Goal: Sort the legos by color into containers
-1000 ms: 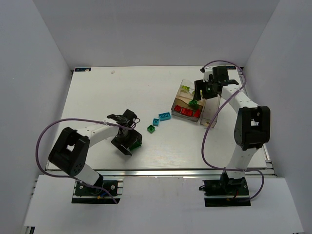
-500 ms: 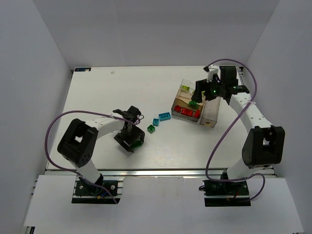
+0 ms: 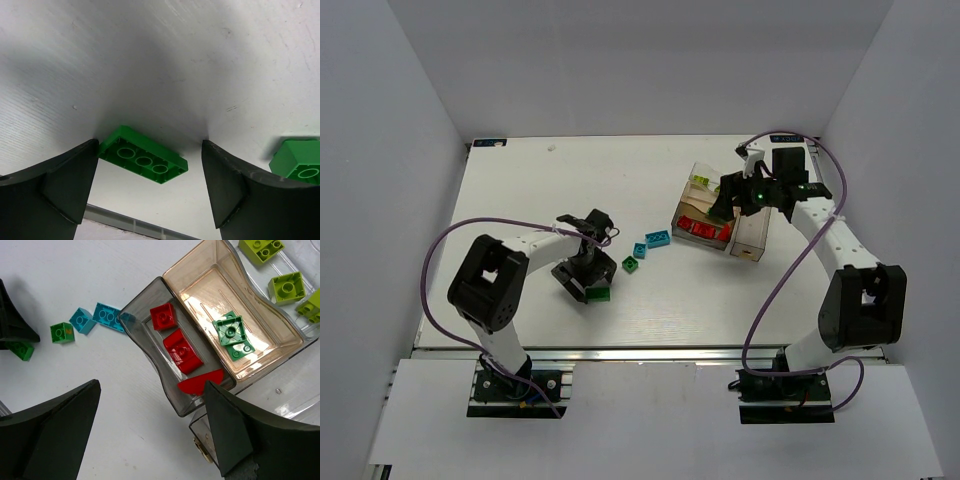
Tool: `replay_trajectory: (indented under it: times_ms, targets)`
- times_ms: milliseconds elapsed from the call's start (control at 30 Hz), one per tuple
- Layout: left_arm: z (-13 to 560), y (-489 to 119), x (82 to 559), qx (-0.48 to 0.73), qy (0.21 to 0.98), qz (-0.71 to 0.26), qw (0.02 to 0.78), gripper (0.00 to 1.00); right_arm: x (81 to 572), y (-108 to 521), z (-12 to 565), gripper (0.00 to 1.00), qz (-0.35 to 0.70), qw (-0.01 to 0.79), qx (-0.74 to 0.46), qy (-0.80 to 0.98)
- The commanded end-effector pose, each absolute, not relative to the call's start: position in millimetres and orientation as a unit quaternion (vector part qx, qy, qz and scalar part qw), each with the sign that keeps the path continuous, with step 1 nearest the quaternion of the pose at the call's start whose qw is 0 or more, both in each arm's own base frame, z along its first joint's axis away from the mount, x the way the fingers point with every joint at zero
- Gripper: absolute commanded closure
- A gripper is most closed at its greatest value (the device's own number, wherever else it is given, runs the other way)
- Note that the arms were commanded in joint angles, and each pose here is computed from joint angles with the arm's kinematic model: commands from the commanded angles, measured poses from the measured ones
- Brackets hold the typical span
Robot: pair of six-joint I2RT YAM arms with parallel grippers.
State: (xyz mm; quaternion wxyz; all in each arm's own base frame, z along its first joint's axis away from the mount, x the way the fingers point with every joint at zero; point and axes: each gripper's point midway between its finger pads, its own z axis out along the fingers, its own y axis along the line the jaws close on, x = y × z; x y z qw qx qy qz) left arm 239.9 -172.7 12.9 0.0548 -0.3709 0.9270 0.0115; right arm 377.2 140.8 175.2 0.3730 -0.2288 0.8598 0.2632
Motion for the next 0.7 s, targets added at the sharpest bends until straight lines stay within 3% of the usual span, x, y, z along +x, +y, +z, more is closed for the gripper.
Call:
replay_trajectory:
  times_ms: [0, 200, 433, 600, 667]
  targets:
    - [10.1, -167.6, 247.3, -0.361, 0.930, 0.021, 0.068, 0.07, 375.3, 142.3, 190.8, 0.11, 0.269, 0.397, -0.241, 0.844]
    - [5.6, -173.0, 245.4, -0.346, 0.936, 0.004, 0.061, 0.13, 374.5, 143.3, 189.9, 0.11, 0.270, 0.397, -0.240, 0.844]
    - [16.0, -179.7, 252.4, -0.326, 0.941, -0.038, 0.087, 0.45, 376.6, 142.1, 190.6, 0.11, 0.270, 0.398, -0.237, 0.844]
    - [17.1, -181.5, 250.7, -0.308, 0.946, -0.053, 0.091, 0.45, 373.8, 143.9, 188.7, 0.11, 0.273, 0.394, -0.236, 0.845]
    - [17.9, -183.9, 251.4, -0.302, 0.947, -0.063, 0.094, 0.37, 371.9, 143.9, 187.5, 0.11, 0.274, 0.392, -0.236, 0.846]
